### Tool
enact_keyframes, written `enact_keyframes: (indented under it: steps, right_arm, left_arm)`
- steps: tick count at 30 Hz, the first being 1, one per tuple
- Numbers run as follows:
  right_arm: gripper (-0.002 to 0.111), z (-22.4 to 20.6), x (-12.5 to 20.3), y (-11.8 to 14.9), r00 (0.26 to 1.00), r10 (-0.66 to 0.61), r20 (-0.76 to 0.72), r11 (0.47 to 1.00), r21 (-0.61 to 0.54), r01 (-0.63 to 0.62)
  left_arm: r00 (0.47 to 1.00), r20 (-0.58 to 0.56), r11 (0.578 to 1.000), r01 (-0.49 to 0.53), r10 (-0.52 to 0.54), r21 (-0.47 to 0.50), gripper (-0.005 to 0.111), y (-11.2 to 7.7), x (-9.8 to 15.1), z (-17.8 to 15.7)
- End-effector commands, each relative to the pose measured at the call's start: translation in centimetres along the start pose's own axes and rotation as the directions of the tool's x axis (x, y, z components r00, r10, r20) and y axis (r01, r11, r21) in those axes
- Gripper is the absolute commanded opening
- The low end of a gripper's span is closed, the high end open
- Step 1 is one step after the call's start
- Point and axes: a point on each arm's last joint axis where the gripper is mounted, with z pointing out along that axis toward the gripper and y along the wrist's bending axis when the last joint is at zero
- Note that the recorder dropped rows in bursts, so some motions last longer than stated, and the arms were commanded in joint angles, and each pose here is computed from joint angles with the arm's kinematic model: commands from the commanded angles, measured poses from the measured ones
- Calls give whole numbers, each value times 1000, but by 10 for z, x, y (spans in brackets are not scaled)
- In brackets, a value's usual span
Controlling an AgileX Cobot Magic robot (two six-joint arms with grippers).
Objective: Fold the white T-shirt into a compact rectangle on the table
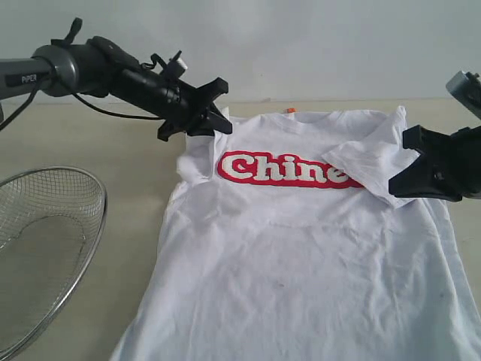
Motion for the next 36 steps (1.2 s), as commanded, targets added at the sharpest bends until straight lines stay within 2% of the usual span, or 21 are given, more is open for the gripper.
enact_keyframes:
  steps: [1,11,13,17,19,22,26,32,36]
  right_arm:
    - [0,-3,0,2,1000,-10,8,1000,-8,10]
    - [0,-3,0,2,1000,-10,8,1000,-8,10]
    - [0,-3,0,2,1000,-10,8,1000,-8,10]
    - [0,-3,0,2,1000,-10,8,1000,-8,10]
    - [0,-3,0,2,1000,-10,8,1000,-8,10]
    - [0,-3,0,2,1000,-10,8,1000,-8,10]
    - [0,-3,0,2,1000,-10,8,1000,-8,10]
    - [0,-3,0,2,1000,-10,11,1000,-5,10]
    - [0,-3,0,2,1000,-10,12,1000,-3,10]
  left_arm:
    - [999,20,999,29,-29,13,5,-3,1,8]
    - [997,48,997,65,-67,47,7,-6,0,11]
    - [997,46,997,63,-65,48,17,-5,0,12]
    - [997,34,996,68,-70,62,50,-7,1,12]
    - [997,16,995,69,-71,78,60,-8,3,12]
    - [999,-32,994,30,-27,106,61,-8,7,9]
    - [997,-79,991,28,-18,129,60,-3,8,2]
    - [989,-143,990,44,-25,136,58,18,3,-28]
    - [985,-174,996,30,-15,87,48,37,1,-44]
